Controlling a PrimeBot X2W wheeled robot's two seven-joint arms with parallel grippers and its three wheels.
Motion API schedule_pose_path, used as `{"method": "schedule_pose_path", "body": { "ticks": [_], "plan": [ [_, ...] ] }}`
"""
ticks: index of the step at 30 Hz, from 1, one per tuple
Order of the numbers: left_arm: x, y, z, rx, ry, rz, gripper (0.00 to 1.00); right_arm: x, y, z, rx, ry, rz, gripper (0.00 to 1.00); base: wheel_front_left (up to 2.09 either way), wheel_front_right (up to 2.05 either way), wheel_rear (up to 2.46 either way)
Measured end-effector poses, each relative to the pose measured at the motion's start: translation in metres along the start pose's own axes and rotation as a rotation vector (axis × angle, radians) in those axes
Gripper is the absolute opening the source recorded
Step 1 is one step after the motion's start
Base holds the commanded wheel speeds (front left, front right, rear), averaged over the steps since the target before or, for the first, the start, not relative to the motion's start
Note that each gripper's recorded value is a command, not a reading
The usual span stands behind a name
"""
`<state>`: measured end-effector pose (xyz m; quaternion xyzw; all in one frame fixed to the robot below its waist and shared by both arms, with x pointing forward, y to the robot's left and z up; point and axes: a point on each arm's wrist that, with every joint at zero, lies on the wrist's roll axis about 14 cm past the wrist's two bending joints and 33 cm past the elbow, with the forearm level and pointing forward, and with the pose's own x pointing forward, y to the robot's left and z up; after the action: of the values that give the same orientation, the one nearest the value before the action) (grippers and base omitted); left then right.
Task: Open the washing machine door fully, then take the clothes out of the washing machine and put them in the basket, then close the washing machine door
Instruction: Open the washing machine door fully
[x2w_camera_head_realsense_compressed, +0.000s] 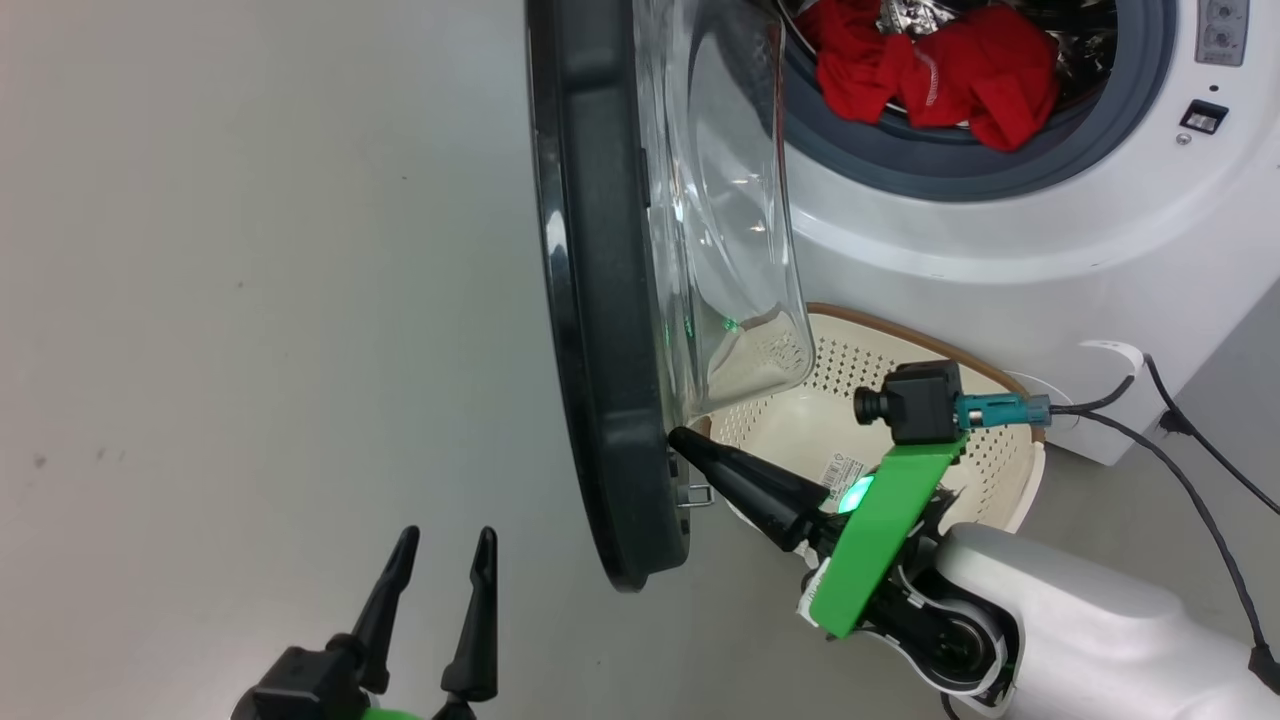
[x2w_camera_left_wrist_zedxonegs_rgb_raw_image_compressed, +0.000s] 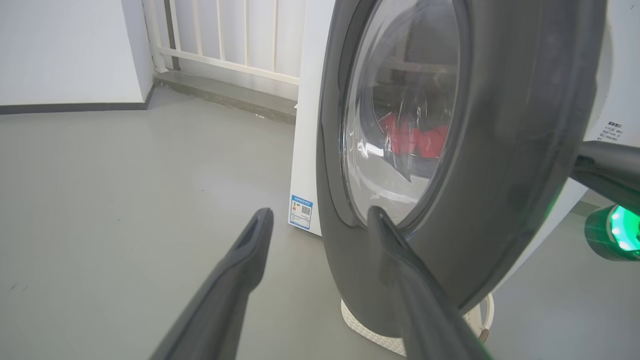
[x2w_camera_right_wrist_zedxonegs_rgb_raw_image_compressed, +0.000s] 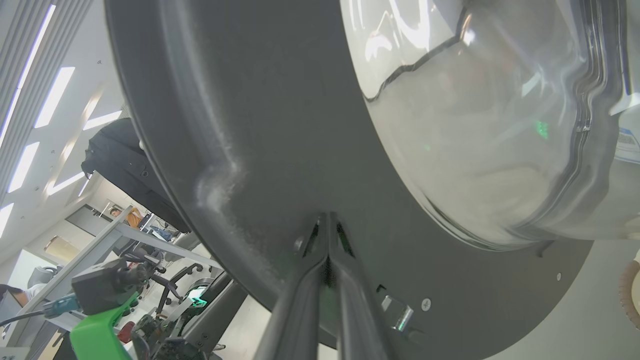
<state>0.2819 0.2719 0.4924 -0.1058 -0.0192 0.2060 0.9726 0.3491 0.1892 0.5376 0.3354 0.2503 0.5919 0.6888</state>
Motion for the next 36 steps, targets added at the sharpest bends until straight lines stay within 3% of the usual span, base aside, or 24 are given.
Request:
{"method": "schedule_pose_path", "body": {
  "ticks": [3,6,7,8,9,11,31,36],
  "plan": [
    [-0.001,0.0,-0.001,0.001,0.002,-0.003,1.0,-0.003,-0.004,0.002,-0.004,-0.017,-0.019,0.27,0.0,0.0,0.0],
    [-0.002,-0.001,-0.002,0.004,0.002,-0.018,1.0,-0.017,-0.019,-0.002,0.001,-0.032,-0.076,0.49,0.0,0.0,0.0],
    [-0.002,0.0,-0.001,0.006,0.001,-0.018,1.0,-0.021,-0.023,-0.004,0.006,-0.033,-0.094,0.61,0.0,0.0,0.0],
    [-0.002,0.0,-0.001,0.006,0.001,-0.018,1.0,-0.021,-0.023,-0.004,0.006,-0.033,-0.094,0.61,0.0,0.0,0.0],
    [-0.002,0.0,-0.001,0.007,0.0,-0.018,1.0,-0.026,-0.027,-0.005,0.011,-0.039,-0.111,0.81,0.0,0.0,0.0],
    [-0.001,0.0,-0.001,0.006,-0.002,-0.021,1.0,-0.033,-0.034,-0.007,0.025,-0.052,-0.14,1.0,0.0,0.0,0.0],
    [0.004,-0.01,-0.005,0.009,0.003,-0.071,1.0,-0.138,-0.111,-0.001,0.06,-0.316,-0.517,1.0,0.0,0.0,0.0],
    [0.006,-0.011,-0.005,0.006,0.003,-0.081,1.0,-0.167,-0.127,0.002,0.011,-0.367,-0.614,1.0,0.0,0.0,0.0]
  ]
}}
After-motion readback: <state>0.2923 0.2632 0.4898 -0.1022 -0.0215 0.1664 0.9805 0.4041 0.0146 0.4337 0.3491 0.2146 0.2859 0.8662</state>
